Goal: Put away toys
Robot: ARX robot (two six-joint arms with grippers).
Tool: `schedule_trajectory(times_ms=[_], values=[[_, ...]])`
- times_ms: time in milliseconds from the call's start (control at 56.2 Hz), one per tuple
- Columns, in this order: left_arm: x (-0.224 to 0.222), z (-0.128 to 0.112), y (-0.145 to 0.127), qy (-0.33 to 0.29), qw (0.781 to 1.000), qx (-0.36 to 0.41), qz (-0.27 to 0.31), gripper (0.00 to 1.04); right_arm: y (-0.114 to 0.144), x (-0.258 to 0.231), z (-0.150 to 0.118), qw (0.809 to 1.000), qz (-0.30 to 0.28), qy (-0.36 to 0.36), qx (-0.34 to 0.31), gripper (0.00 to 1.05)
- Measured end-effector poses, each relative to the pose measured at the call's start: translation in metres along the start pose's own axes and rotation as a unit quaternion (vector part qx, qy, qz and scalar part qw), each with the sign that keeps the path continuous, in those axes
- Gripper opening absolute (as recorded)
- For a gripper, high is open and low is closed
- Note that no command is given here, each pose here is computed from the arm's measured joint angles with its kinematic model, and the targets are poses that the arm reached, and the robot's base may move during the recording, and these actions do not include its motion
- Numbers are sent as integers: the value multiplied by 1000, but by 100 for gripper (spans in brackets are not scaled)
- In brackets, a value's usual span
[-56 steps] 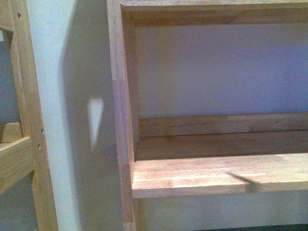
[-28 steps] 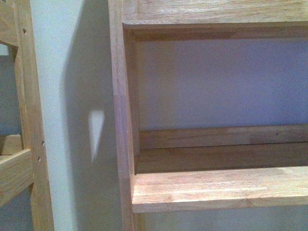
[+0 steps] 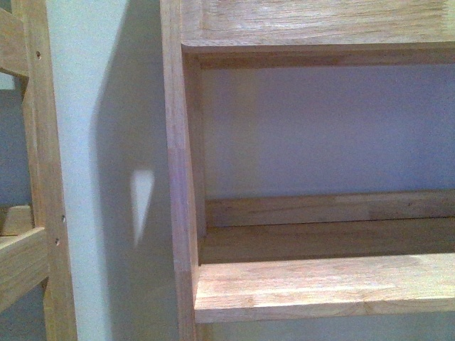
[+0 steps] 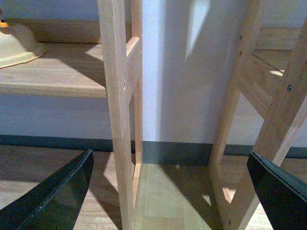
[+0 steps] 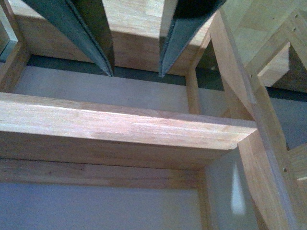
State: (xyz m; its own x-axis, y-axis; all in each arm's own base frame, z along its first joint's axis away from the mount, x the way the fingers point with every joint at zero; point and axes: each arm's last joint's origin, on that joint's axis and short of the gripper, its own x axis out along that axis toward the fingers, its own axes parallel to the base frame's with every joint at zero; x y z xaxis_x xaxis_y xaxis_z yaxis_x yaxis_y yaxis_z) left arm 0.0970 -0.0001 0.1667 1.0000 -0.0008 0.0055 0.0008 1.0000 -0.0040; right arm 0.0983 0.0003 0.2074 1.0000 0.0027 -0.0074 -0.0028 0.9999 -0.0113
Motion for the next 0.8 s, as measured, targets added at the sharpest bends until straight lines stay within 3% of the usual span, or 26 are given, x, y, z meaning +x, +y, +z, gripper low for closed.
schedule_trajectory(times_ms=[801], values=[[0,0,0,0,1000,0,0,99,0,0,-32,1000,0,1,0,16]])
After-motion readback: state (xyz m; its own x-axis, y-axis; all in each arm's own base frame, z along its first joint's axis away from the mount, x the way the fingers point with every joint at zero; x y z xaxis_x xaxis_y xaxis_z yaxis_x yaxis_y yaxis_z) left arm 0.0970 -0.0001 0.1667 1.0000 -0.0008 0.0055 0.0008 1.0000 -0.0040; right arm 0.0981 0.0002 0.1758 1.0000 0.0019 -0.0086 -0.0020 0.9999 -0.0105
